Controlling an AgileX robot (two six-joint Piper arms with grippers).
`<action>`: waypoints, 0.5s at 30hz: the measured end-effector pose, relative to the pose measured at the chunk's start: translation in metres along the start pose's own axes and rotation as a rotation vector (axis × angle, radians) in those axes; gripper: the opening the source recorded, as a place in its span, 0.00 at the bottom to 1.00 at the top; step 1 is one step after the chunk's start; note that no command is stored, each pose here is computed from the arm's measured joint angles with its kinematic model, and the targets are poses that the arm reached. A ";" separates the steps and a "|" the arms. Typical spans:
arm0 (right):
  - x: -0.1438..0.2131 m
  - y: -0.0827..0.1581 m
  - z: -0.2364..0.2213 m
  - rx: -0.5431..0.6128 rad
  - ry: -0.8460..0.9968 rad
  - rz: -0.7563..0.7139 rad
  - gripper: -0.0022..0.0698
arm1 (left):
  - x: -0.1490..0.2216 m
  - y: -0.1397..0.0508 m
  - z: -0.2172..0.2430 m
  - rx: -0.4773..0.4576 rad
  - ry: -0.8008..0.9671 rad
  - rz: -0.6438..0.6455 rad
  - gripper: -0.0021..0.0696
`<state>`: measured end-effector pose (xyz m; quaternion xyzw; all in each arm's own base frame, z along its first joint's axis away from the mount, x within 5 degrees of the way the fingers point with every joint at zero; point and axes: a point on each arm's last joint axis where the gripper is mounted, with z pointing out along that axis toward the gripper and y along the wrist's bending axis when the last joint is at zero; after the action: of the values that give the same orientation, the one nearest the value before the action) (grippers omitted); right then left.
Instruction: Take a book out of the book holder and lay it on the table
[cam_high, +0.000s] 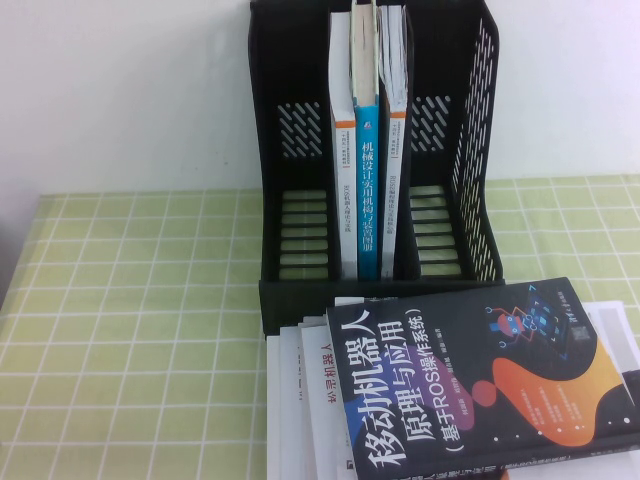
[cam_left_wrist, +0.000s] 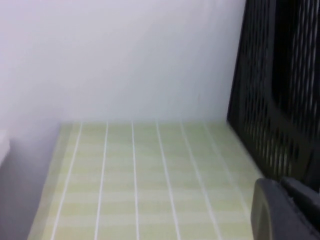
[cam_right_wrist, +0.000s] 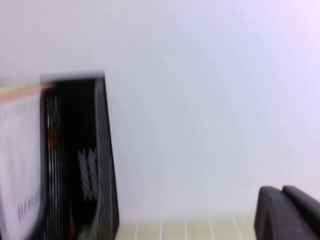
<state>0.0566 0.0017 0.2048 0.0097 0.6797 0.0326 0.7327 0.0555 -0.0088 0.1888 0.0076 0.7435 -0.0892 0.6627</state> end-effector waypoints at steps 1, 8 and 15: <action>-0.007 -0.001 0.000 0.008 -0.082 0.014 0.03 | -0.004 0.000 0.000 0.002 -0.051 -0.014 0.02; -0.040 -0.015 -0.011 0.098 -0.485 0.328 0.03 | -0.042 0.002 -0.011 -0.002 -0.497 -0.088 0.02; -0.031 -0.046 -0.019 0.302 -0.611 1.000 0.03 | -0.067 0.005 -0.031 -0.006 -0.852 -0.112 0.02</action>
<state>0.0374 -0.0464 0.2314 0.4407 0.3486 0.2718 0.7812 0.0340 0.0074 0.2580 -0.0726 0.4028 -0.1181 0.9047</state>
